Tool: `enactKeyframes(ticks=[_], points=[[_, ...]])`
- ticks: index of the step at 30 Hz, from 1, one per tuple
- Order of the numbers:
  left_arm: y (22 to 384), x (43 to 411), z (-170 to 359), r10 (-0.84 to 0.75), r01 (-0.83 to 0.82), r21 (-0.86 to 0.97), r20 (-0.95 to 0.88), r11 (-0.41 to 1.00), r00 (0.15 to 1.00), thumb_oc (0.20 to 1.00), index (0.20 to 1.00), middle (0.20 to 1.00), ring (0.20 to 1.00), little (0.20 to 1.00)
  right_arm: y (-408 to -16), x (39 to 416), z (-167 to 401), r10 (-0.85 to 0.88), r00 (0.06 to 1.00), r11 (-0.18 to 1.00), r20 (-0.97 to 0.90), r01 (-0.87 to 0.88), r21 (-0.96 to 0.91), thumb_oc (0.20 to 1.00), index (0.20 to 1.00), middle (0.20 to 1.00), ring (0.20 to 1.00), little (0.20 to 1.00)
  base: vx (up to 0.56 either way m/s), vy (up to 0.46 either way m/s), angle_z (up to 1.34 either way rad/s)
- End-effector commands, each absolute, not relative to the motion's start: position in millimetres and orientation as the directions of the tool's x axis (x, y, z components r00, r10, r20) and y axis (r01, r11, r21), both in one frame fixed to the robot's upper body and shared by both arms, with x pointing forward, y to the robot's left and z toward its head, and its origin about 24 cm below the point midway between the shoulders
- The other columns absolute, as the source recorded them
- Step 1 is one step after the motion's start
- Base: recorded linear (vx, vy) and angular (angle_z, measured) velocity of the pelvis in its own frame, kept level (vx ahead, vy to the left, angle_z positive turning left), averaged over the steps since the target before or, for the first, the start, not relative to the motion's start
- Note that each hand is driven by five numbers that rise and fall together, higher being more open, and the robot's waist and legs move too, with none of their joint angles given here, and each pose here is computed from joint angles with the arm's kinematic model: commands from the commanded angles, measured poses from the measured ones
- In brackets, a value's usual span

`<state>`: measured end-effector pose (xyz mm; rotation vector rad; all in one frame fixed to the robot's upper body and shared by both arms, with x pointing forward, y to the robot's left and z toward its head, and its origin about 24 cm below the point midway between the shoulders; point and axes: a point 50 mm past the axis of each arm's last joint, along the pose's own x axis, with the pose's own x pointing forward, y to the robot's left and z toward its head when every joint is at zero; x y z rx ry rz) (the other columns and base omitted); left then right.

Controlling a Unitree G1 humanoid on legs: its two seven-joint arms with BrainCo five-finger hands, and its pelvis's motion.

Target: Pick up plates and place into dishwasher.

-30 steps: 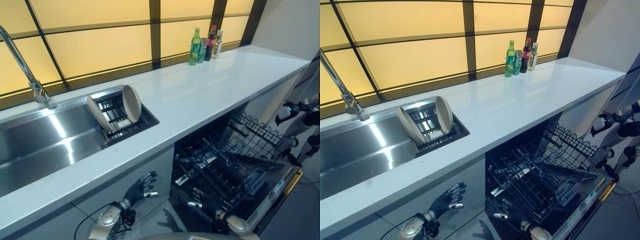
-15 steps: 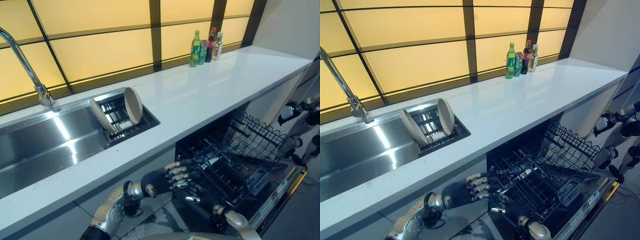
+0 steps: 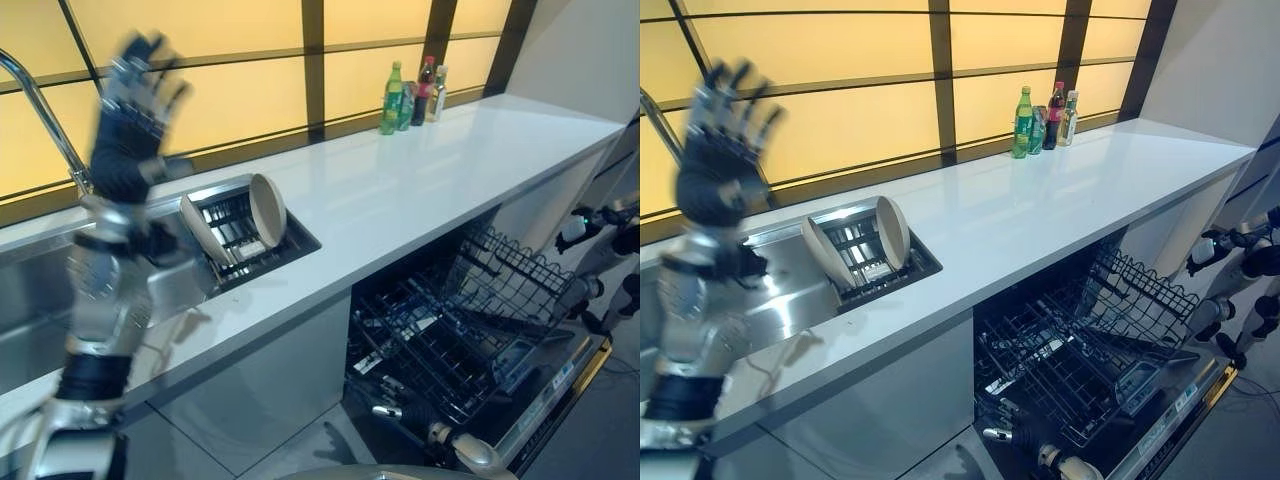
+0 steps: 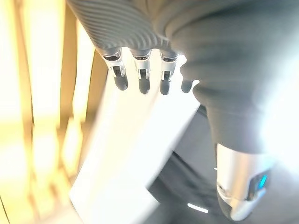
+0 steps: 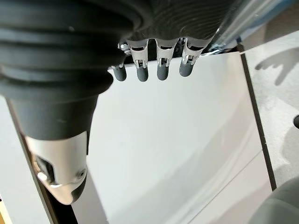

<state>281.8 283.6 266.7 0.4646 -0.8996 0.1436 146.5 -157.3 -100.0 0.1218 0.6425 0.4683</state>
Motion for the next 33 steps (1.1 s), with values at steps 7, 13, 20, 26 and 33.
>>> enactKeyframes(ticks=[7,13,20,26,33], points=[[322.8,293.4,315.4,-0.184,-0.709,0.703,0.706,0.062,0.684,1.0,1.0,1.0,1.0,1.0,-171.2,171.5,-74.9,0.48,0.754,0.877,-0.448,-0.433,0.21,1.0,1.0,1.0,1.0,1.0,0.03,0.057,0.0],[343.6,300.9,285.9,-0.139,-0.457,0.845,0.435,-0.277,0.89,1.0,1.0,1.0,1.0,1.0,-186.3,168.0,-73.1,0.465,0.753,0.884,-0.466,-0.425,0.195,1.0,1.0,1.0,1.0,1.0,0.05,0.08,-0.03],[362.2,308.9,255.8,-0.004,-0.171,0.857,0.193,-0.485,0.981,1.0,1.0,1.0,1.0,1.0,-194.6,168.8,-71.1,0.453,0.752,0.89,-0.478,-0.413,0.193,1.0,1.0,1.0,1.0,1.0,0.04,0.086,-0.05],[366.6,315.0,241.3,0.033,-0.137,0.837,0.182,-0.53,0.983,1.0,1.0,1.0,1.0,1.0,-197.7,171.7,-67.5,0.458,0.745,0.886,-0.485,-0.426,0.183,1.0,1.0,1.0,1.0,1.0,0.01,0.095,-0.08],[363.6,321.5,231.0,0.021,-0.124,0.814,0.165,-0.568,0.986,1.0,1.0,1.0,1.0,1.0,-203.5,176.3,-64.4,0.441,0.756,0.893,-0.483,-0.421,0.156,1.0,1.0,1.0,1.0,1.0,-0.01,0.069,-0.01]])
